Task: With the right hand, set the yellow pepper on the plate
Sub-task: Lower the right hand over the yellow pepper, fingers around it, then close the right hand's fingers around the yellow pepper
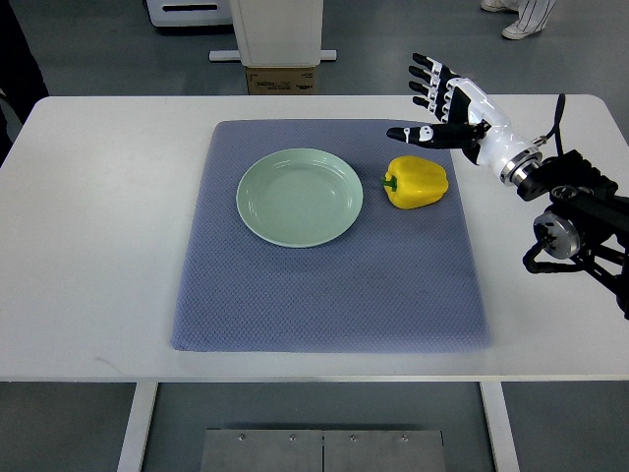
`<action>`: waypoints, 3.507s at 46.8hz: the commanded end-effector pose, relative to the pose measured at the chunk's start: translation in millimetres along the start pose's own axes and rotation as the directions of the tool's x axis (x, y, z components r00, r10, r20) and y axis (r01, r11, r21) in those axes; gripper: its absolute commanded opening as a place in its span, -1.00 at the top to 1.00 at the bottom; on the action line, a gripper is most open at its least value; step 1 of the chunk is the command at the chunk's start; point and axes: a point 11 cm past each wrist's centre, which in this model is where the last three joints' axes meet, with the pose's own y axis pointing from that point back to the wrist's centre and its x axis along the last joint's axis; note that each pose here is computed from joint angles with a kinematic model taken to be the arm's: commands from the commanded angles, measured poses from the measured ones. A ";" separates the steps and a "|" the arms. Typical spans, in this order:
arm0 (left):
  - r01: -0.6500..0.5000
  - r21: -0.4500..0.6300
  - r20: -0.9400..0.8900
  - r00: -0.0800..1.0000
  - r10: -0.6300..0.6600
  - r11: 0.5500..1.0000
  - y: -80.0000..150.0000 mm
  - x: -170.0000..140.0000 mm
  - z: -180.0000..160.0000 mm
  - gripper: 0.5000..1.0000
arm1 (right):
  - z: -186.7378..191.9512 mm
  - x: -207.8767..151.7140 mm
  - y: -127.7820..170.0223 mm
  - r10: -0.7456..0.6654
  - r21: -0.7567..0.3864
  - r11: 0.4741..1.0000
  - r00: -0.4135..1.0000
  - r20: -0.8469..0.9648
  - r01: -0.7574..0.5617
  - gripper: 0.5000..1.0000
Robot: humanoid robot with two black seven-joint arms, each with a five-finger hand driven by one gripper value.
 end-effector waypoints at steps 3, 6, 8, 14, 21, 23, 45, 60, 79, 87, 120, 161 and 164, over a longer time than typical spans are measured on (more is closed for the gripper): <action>0.000 0.000 0.001 1.000 0.000 1.000 0.0 0.0 0.1 -1.00 | 2.2 -8.1 0.5 -0.062 -0.030 0.998 0.994 -0.093 0.059 -1.00; 0.000 0.000 0.000 1.000 0.000 1.000 0.0 0.0 0.0 -1.00 | 0.8 -5.9 0.8 -0.074 -0.047 0.997 0.987 -0.143 0.068 -1.00; 0.000 0.000 0.000 1.000 0.000 1.000 0.0 0.0 0.0 -1.00 | -2.8 -5.6 0.4 -0.082 -0.050 0.996 0.982 -0.171 0.075 -1.00; 0.000 0.000 0.000 1.000 0.000 1.000 0.0 0.0 0.0 -1.00 | -8.8 -11.4 2.2 -0.138 -0.080 0.989 0.956 -0.259 0.121 -1.00; 0.000 0.000 0.001 1.000 0.000 1.000 0.0 0.0 0.1 -1.00 | -10.4 -17.3 2.3 -0.191 -0.123 0.980 0.891 -0.411 0.153 -1.00; 0.000 0.000 0.000 1.000 0.000 1.000 0.0 0.0 0.0 -1.00 | -9.1 -17.1 2.7 -0.201 -0.136 0.978 0.871 -0.448 0.155 -1.00; 0.000 0.000 0.000 1.000 0.000 1.000 0.0 0.0 0.0 -1.00 | -5.6 -19.1 1.0 -0.288 -0.223 0.957 0.703 -0.650 0.186 -1.00; 0.000 0.000 0.000 1.000 0.000 1.000 0.0 0.0 0.0 -1.00 | 4.5 -23.4 -12.9 -0.295 -0.252 0.954 0.658 -0.693 0.163 -1.00; 0.000 0.000 0.000 1.000 0.000 1.000 0.0 0.0 0.0 -1.00 | 32.7 -16.0 -26.7 -0.323 -0.316 0.942 0.566 -0.758 0.115 -1.00; 0.000 0.000 0.001 1.000 0.000 1.000 0.0 0.0 0.1 -1.00 | 36.6 -10.2 -27.1 -0.325 -0.325 0.940 0.554 -0.767 0.101 -1.00; 0.000 0.000 0.000 1.000 0.000 1.000 0.0 0.0 0.0 -1.00 | 53.7 -3.8 -31.0 -0.323 -0.339 0.939 0.494 -0.807 0.060 -0.92; 0.000 0.000 0.001 1.000 0.000 1.000 0.0 0.0 0.1 -1.00 | 57.3 2.8 -28.9 -0.328 -0.347 0.937 0.467 -0.821 0.048 0.87; 0.000 0.000 0.000 1.000 0.000 1.000 0.0 0.0 0.0 -1.00 | 58.5 3.6 -28.1 -0.327 -0.346 0.937 0.467 -0.822 0.047 1.00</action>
